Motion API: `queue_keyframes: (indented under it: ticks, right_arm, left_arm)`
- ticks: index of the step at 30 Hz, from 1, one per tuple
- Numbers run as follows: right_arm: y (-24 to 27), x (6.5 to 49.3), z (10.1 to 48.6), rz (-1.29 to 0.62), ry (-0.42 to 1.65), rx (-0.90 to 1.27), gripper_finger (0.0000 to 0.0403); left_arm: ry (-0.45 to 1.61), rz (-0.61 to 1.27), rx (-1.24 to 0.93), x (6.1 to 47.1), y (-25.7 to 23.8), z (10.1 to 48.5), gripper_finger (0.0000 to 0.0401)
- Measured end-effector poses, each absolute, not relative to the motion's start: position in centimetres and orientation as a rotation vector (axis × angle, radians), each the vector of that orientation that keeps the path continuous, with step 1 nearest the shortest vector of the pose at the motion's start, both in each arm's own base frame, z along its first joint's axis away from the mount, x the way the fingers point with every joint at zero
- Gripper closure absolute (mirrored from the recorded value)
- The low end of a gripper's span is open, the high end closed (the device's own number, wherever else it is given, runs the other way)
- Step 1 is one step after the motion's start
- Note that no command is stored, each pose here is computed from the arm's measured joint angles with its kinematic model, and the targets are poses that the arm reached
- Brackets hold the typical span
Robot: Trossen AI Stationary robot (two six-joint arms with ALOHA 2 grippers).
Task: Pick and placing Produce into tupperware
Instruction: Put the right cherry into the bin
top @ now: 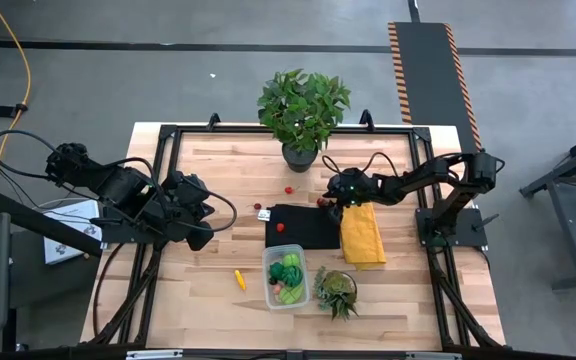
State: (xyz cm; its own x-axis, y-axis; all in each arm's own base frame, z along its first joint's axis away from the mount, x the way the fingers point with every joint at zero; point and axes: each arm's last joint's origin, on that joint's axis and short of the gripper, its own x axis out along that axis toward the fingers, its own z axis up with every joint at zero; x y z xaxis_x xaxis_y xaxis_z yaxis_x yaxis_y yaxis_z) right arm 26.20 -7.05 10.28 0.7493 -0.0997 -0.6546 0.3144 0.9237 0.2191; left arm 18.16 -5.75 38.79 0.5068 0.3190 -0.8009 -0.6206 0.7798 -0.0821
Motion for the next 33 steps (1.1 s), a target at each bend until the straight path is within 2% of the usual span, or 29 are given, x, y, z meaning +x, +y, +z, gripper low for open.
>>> queue_keyframes:
  ticks: [33]
  right_arm:
    - [-7.1,26.38,10.09,-0.212,0.68,0.287,0.0213]
  left_arm:
    - [0.866,0.586,-0.384,18.17,-5.74,38.8,0.04]
